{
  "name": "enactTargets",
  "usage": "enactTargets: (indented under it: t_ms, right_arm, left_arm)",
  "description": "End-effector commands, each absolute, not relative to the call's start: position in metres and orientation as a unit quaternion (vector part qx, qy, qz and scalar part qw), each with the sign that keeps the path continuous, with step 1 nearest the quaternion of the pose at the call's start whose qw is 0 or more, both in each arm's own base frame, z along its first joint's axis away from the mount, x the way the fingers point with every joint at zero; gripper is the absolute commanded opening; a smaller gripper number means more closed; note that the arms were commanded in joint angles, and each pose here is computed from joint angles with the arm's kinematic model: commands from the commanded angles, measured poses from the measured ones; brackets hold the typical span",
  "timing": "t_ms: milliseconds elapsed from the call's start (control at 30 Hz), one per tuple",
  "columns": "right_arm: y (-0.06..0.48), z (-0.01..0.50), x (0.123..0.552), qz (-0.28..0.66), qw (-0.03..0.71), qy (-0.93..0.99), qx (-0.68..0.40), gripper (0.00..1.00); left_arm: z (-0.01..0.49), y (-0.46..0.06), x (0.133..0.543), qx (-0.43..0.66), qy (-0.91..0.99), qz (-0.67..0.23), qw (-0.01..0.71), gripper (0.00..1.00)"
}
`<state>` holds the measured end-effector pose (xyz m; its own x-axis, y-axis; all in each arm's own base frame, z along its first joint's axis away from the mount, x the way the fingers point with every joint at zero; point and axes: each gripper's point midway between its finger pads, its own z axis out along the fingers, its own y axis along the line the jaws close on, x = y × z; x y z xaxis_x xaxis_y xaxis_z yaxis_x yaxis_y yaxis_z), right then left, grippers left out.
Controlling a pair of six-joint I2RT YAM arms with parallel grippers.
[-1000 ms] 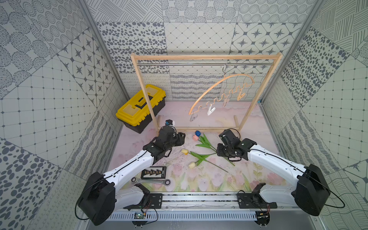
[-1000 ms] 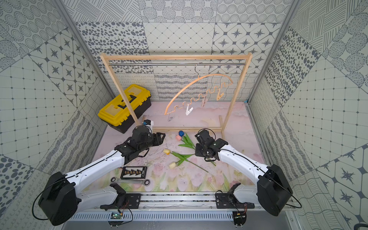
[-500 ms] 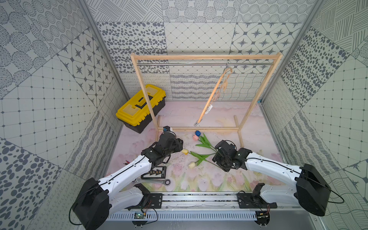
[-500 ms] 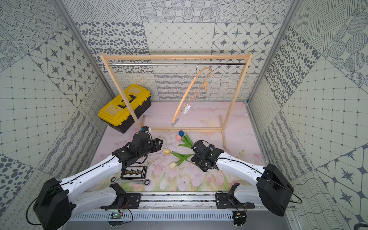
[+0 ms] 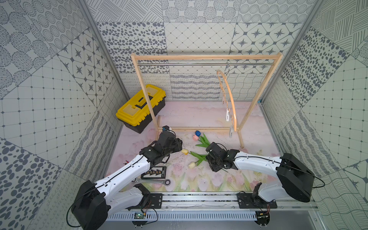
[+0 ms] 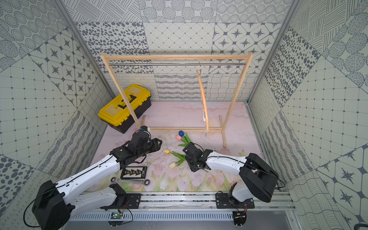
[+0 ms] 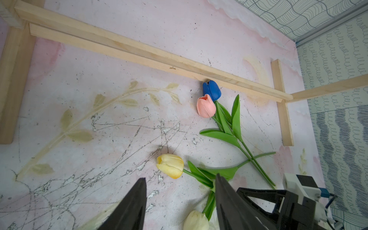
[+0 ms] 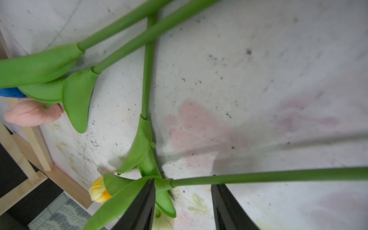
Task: Dry the flowers on a clothes hanger
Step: Pick up the flower at the center of the board.
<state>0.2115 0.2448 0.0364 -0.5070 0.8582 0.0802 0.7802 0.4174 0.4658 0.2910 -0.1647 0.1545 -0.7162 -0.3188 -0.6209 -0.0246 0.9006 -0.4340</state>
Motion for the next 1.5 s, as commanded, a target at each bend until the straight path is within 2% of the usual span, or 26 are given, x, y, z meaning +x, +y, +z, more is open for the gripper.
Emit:
enactTargets:
  t_ms: [0,133,200,400,433,633,933,1267,1467]
  right_arm:
    - [0.243,0.033,0.221,0.240,0.104,0.809,0.527,0.50]
    - [0.243,0.022,0.219,0.235,0.092,0.802,0.542,0.44]
    - [0.242,0.019,0.219,0.235,0.092,0.799,0.546,0.35]
    - [0.241,0.015,0.220,0.241,0.097,0.794,0.549,0.25]
    - [0.241,0.014,0.221,0.243,0.097,0.793,0.550,0.21]
    - [0.255,0.018,0.235,0.288,0.112,0.786,0.536,0.15]
    - [0.270,0.063,0.260,0.371,0.170,0.780,0.474,0.10]
    - [0.269,0.136,0.265,0.432,0.238,0.807,0.324,0.04]
    - [0.280,0.188,0.262,0.440,0.296,0.842,0.099,0.03]
  left_arm:
    - [0.157,-0.169,0.287,-0.075,0.908,-0.206,0.356,0.58]
    - [0.157,-0.169,0.287,-0.068,0.909,-0.203,0.358,0.58]
    - [0.158,-0.169,0.288,-0.066,0.908,-0.202,0.360,0.57]
    - [0.158,-0.168,0.289,-0.061,0.908,-0.195,0.365,0.57]
    - [0.157,-0.168,0.290,-0.061,0.909,-0.194,0.365,0.57]
    - [0.158,-0.170,0.294,-0.056,0.909,-0.189,0.366,0.57]
    - [0.175,-0.163,0.299,-0.044,0.906,-0.164,0.388,0.59]
    - [0.211,-0.163,0.298,-0.034,0.900,-0.174,0.399,0.64]
    - [0.241,-0.197,0.291,0.004,0.866,-0.327,0.377,0.66]
